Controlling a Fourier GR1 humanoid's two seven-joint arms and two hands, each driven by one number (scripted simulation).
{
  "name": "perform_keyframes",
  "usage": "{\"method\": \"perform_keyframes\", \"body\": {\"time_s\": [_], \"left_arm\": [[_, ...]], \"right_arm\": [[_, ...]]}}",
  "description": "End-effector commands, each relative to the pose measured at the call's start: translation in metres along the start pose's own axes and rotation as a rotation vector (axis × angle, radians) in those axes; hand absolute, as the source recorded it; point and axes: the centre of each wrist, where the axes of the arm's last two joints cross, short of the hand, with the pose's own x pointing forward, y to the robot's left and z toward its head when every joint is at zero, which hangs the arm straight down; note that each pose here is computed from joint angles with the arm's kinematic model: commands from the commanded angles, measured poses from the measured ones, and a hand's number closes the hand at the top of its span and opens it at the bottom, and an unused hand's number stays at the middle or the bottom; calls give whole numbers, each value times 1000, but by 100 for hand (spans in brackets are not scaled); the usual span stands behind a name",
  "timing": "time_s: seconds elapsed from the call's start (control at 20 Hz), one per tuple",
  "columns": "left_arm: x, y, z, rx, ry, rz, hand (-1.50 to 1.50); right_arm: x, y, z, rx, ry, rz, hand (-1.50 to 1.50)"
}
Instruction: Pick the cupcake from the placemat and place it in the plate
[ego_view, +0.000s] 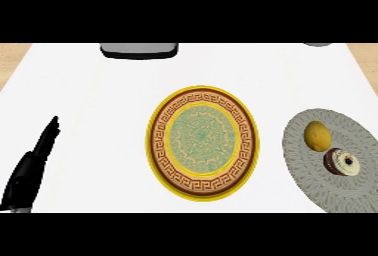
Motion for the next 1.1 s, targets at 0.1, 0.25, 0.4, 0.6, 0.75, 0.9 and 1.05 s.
{"method": "perform_keyframes", "body": {"time_s": [0.1,0.25,0.4,0.6,0.75,0.9,1.05], "left_arm": [[5,-18,-2,15,-2,-2,0],[-7,-7,15,2,1,0,0],[8,-2,-12,7,-11,10,0],[-9,13,0,-2,-7,7,0],[-11,-9,13,20,-1,-6,0],[-2,-4,6,-3,16,12,0],[-18,-1,9,15,-3,1,0]], "right_arm": [[-2,10,-18,160,132,108,-150],[-3,6,-37,192,174,149,-150],[-15,27,-44,276,207,258,-150],[3,11,-66,333,229,302,-150],[-24,16,-72,356,237,301,-150],[-45,19,-73,387,226,295,-150],[-51,45,-67,413,231,286,-150]]}}
